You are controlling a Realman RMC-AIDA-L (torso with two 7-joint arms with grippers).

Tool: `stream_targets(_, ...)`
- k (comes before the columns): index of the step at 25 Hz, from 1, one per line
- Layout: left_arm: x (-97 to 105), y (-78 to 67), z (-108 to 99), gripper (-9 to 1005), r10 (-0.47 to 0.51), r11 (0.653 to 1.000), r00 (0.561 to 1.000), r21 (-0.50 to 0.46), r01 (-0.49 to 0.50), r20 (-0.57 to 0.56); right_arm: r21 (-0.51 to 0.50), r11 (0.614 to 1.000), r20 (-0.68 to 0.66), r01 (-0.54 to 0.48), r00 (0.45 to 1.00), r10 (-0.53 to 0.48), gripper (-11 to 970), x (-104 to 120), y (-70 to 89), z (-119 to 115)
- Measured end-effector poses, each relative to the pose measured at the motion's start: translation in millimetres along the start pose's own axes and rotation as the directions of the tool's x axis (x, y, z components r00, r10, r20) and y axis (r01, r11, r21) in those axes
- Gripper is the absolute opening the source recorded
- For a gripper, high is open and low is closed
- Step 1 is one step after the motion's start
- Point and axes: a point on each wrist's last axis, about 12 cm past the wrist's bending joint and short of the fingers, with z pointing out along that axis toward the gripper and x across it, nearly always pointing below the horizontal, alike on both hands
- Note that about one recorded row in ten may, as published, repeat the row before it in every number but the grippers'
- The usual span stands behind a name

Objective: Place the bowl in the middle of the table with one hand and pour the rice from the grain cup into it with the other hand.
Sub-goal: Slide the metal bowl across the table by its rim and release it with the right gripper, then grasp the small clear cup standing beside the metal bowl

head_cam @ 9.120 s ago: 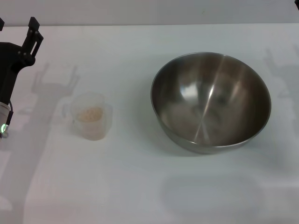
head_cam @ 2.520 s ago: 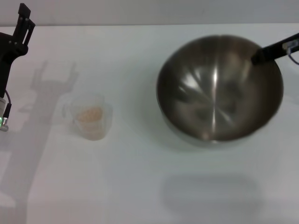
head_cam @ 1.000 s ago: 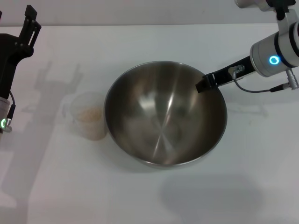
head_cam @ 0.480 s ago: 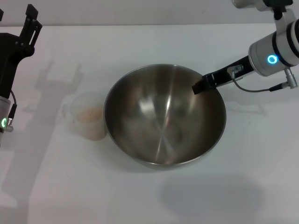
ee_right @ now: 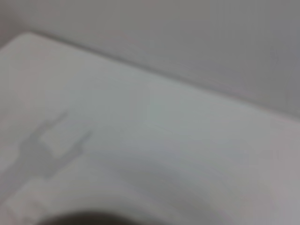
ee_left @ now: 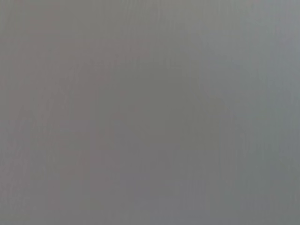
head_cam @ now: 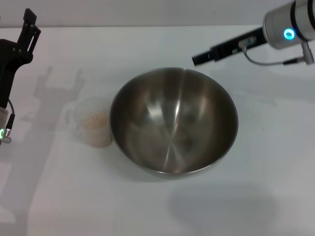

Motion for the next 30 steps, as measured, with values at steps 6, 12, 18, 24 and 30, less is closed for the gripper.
stream_targets(6,-2,4.2,-5,709,0.011,1.0,1.0,-0.009,-0.011,0.01,0.075,0.994,0.137,0.076,0.987,-0.085,586,-15,-3.2,-11)
stream_targets(12,-5,6.1,-8,707,0.02,1.0,0.999,-0.013,-0.02,0.032,0.259,0.962,0.384,0.091,0.904,-0.189,606,-18,-16.8,-25)
stream_targets(18,-5,7.2,-9,704,0.024,1.0,0.999,-0.017,-0.023,0.034,0.466,0.883,0.531,0.06,0.779,-0.333,605,4,-17.6,-25)
stream_targets(24,-4,7.6,-10,701,0.025,1.0,0.999,-0.019,-0.024,0.028,0.664,0.743,0.629,-0.084,0.599,-0.495,605,40,-6.0,-22)
stream_targets(30,-4,10.6,-13,699,0.024,0.999,0.999,-0.035,-0.023,0.021,0.64,0.715,0.761,-0.281,0.36,-0.54,605,95,1.1,-13)
